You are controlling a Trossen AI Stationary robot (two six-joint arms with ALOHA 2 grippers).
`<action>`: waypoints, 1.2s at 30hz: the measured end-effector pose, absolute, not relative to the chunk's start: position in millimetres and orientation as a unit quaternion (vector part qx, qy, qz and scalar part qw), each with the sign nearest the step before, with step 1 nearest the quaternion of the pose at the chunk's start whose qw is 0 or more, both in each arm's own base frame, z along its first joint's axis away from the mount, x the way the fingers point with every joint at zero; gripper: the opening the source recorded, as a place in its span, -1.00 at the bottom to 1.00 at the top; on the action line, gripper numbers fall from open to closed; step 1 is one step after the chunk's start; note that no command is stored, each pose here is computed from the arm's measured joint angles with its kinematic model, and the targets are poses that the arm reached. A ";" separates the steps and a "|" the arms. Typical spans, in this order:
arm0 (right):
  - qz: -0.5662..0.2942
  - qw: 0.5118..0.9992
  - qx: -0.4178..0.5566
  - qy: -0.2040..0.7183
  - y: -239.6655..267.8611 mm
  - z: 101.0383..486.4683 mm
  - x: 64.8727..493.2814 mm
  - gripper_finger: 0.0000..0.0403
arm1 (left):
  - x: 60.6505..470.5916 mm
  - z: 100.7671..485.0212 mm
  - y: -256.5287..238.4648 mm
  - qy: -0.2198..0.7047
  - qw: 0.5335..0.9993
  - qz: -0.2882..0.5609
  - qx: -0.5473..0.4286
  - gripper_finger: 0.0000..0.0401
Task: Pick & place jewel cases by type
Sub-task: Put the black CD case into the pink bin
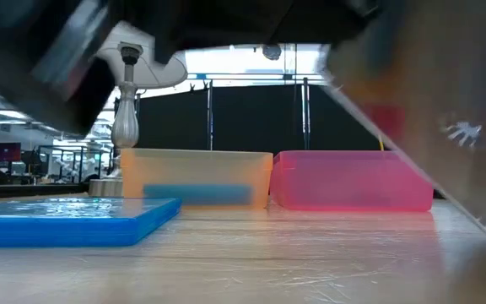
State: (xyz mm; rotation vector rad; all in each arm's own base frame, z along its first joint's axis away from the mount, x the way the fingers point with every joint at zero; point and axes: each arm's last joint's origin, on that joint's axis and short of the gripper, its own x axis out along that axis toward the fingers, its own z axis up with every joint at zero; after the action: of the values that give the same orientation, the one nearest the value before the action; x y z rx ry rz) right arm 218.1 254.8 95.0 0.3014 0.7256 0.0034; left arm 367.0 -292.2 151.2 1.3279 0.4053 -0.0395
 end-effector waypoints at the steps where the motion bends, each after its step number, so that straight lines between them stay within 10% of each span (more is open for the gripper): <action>1: 0.002 0.924 0.147 0.354 254.8 95.0 218.1 -1.00 | 366.6 149.2 -291.8 0.190 0.762 -0.034 0.618 -0.10; 16: 0.004 0.925 0.142 0.353 255.0 95.1 218.2 -1.00 | 364.1 142.6 -292.0 0.192 0.706 -0.109 0.673 -0.14; 27: 0.003 0.925 0.141 0.352 255.0 95.1 217.9 -1.00 | 362.5 142.0 -292.5 0.197 0.710 -0.112 0.667 -0.83; 36: 0.003 0.927 0.136 0.351 254.8 95.1 218.0 -1.00 | 359.0 144.1 -293.7 0.212 0.689 -0.054 0.691 -0.75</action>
State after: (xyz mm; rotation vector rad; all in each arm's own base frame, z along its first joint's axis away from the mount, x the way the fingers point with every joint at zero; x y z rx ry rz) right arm 218.0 254.8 95.1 0.2783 0.7189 0.0052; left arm 359.0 -293.7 144.1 1.5462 0.4748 -0.1219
